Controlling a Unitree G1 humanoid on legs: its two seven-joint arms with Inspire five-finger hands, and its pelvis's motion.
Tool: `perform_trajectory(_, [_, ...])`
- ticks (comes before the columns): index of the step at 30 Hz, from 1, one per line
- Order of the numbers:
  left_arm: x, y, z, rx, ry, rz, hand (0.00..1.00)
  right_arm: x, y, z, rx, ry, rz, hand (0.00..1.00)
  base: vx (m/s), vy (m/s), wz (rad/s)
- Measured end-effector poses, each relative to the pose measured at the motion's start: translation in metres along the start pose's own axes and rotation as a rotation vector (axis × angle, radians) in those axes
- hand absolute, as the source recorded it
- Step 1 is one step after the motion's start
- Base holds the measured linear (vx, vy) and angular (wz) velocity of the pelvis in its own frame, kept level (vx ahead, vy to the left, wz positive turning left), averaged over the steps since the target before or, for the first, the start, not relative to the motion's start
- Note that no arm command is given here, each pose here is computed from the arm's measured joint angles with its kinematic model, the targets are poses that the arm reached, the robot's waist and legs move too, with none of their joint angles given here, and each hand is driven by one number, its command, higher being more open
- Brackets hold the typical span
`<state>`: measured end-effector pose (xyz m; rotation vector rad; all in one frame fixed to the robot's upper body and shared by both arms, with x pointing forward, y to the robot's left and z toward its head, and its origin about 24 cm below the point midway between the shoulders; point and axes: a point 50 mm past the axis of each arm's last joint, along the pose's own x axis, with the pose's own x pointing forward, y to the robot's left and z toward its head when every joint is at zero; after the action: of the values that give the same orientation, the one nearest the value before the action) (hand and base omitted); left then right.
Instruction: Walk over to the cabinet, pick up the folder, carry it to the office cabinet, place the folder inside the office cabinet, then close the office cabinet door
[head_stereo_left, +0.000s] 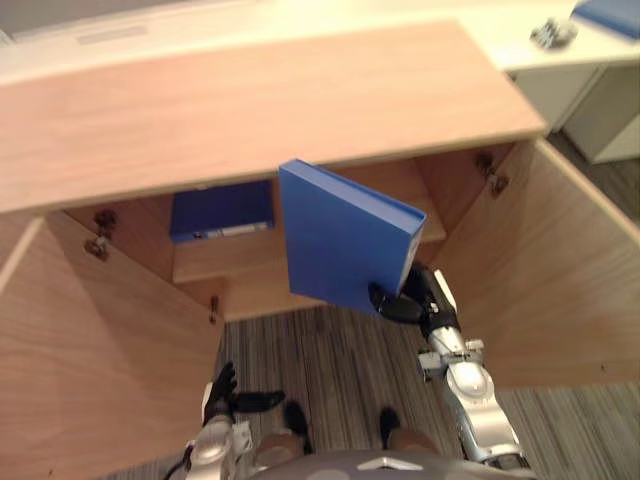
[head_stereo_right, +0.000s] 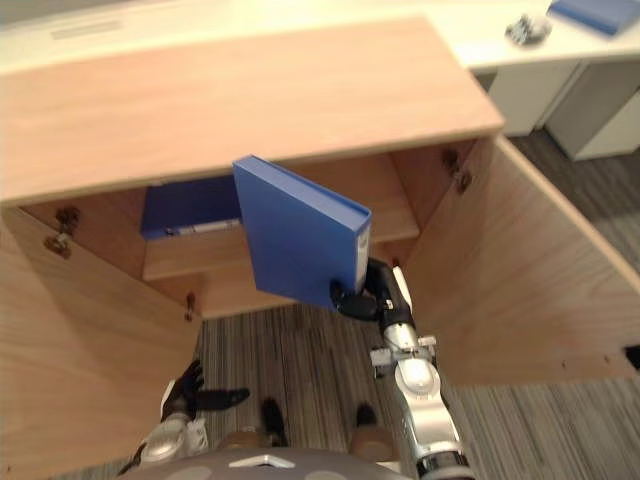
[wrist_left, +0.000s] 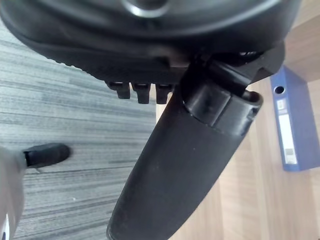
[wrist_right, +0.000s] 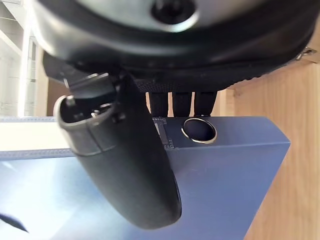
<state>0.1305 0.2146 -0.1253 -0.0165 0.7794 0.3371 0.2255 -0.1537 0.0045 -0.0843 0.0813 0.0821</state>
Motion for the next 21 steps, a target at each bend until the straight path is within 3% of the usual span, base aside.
perform_trajectory(5, [0.008,-0.017,0.047,-0.001,-0.166,-0.052,1.0,0.021,0.004,0.024,0.012,-0.094,0.001,0.0,-0.15,0.01,-0.07])
perform_trajectory(12, [0.003,-0.035,0.092,-0.084,-0.348,-0.084,1.0,0.023,0.019,0.06,0.092,-0.237,0.029,0.0,-0.13,0.007,0.01])
perform_trajectory(17, [-0.001,-0.049,0.12,-0.167,-0.444,-0.116,1.0,0.037,0.027,0.109,0.303,-0.418,0.03,0.0,-0.04,-0.021,-0.06])
perform_trajectory(21, [-0.005,-0.058,0.139,-0.214,-0.504,-0.135,1.0,0.046,0.014,0.134,0.512,-0.518,-0.061,0.0,-0.02,-0.029,0.18])
